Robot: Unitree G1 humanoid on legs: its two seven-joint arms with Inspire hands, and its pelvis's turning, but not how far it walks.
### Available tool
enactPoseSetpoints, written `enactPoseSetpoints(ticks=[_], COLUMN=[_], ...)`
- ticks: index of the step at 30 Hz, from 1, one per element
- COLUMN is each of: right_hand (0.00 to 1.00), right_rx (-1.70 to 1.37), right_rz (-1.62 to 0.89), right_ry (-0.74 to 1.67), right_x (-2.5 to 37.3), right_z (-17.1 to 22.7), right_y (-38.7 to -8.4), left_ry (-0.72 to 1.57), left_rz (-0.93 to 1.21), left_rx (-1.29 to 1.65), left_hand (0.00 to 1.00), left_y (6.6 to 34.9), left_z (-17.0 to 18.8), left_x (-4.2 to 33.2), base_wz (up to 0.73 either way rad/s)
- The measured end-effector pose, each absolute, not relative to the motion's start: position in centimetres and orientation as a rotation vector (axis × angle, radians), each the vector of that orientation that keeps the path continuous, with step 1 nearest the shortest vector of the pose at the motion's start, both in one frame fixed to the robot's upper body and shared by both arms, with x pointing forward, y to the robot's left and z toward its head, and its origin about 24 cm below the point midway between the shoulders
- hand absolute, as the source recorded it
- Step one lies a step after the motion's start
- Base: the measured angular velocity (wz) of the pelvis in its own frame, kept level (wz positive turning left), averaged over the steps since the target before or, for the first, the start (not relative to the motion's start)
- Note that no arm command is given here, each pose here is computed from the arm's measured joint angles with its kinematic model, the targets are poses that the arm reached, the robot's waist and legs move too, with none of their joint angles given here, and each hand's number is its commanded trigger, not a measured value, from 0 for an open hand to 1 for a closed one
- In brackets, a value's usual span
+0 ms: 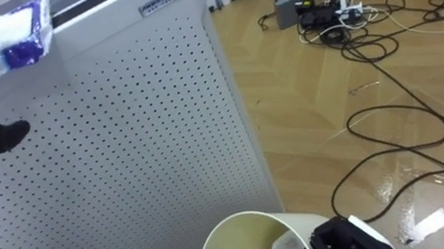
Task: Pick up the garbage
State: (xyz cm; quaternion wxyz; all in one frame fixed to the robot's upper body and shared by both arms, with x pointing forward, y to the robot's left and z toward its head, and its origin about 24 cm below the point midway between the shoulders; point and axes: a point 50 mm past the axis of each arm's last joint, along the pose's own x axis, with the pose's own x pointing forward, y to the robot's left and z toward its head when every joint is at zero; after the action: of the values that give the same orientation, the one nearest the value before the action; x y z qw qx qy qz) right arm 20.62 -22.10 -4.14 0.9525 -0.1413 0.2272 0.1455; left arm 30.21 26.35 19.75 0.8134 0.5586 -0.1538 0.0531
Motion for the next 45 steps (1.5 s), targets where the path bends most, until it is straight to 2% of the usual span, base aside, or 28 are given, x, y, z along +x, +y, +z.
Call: enactPoseSetpoints(ticks=[19,20,21,22,23,24,28,36,45], right_hand=[1.0,1.0,1.0,1.0,1.0,1.0,1.0,1.0,1.0], right_rx=[-0.29,-0.289,-0.289,-0.288,-0.288,-0.289,-0.289,-0.288,-0.297], right_rz=[0.297,0.299,0.304,0.305,0.306,0.306,0.305,0.306,0.292], right_ry=[0.461,0.462,0.462,0.462,0.463,0.463,0.463,0.463,0.525], right_x=[20.7,20.6,20.6,20.6,20.6,20.6,20.6,20.6,20.4], right_z=[-4.1,-4.1,-4.1,-4.1,-4.1,-4.1,-4.1,-4.1,-4.5], right_y=[-22.1,-22.1,-22.1,-22.1,-22.1,-22.1,-22.1,-22.0,-22.5], left_ry=[-0.255,-0.26,-0.263,-0.264,-0.261,-0.254,-0.242,-0.31,-0.305], left_rz=[0.052,0.051,0.052,0.051,0.048,0.04,0.03,0.104,0.136], left_rx=[1.19,1.191,1.191,1.191,1.191,1.194,1.201,1.231,1.235], left_hand=[0.0,0.03,0.1,0.52,0.65,1.0,1.0,1.0,1.0], left_y=[26.4,26.3,26.3,26.3,26.2,26.2,26.3,26.8,27.3], left_z=[20.7,20.9,21.0,21.0,21.0,20.9,20.9,24.3,25.0], left_x=[31.2,31.3,31.3,31.3,31.3,31.3,31.3,31.7,31.9], base_wz=[0.0,0.0,0.0,0.0,0.0,0.0,0.0,-0.03,-0.02])
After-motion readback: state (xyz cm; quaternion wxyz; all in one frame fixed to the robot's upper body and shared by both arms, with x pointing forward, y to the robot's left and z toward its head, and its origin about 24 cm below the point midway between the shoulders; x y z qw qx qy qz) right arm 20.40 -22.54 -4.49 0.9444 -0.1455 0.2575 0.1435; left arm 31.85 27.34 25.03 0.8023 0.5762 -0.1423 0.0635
